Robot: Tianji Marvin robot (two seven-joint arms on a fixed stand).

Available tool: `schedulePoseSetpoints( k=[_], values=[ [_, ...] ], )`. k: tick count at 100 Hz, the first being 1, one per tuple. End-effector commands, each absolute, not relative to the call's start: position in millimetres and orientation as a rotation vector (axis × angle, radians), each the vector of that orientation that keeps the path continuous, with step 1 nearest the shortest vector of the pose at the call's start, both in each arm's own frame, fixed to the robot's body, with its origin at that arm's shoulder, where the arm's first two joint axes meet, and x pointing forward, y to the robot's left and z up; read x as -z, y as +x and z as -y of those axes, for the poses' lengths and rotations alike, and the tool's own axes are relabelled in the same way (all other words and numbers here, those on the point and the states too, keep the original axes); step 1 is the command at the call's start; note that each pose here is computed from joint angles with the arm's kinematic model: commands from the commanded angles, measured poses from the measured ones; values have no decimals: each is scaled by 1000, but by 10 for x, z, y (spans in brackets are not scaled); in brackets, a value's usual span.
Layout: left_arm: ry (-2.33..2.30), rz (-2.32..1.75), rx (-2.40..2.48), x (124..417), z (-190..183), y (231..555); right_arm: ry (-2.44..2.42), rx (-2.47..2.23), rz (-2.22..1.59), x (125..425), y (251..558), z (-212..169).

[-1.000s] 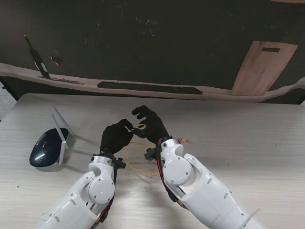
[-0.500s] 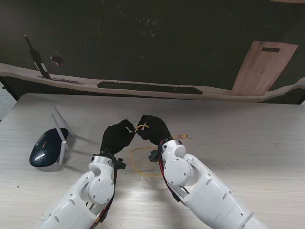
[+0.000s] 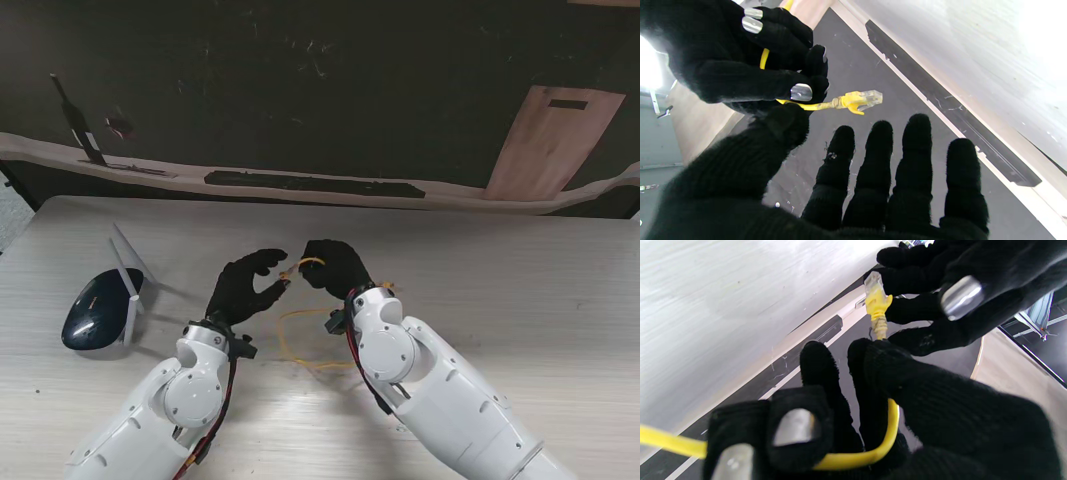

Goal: Untangle the Ethernet cable and plug it into the router

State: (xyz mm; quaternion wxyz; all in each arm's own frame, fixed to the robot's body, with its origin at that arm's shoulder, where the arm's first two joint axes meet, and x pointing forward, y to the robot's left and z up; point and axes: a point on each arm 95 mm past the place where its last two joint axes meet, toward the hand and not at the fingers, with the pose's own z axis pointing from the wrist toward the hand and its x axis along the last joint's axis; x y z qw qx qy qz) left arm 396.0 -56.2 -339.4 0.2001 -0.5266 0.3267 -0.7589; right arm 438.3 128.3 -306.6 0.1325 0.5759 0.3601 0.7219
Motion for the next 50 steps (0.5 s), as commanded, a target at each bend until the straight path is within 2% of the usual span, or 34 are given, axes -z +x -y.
schedulePoseSetpoints(
  k=[1,50],
  values=[
    [-1490,-916,2125,3409,523,3938,1678,-2093,-1046,3107,4364,-1246],
    [-1437,-1028,2079,3451,461,3958,1701,-2195,-951,3046,4252,-1142]
  ],
)
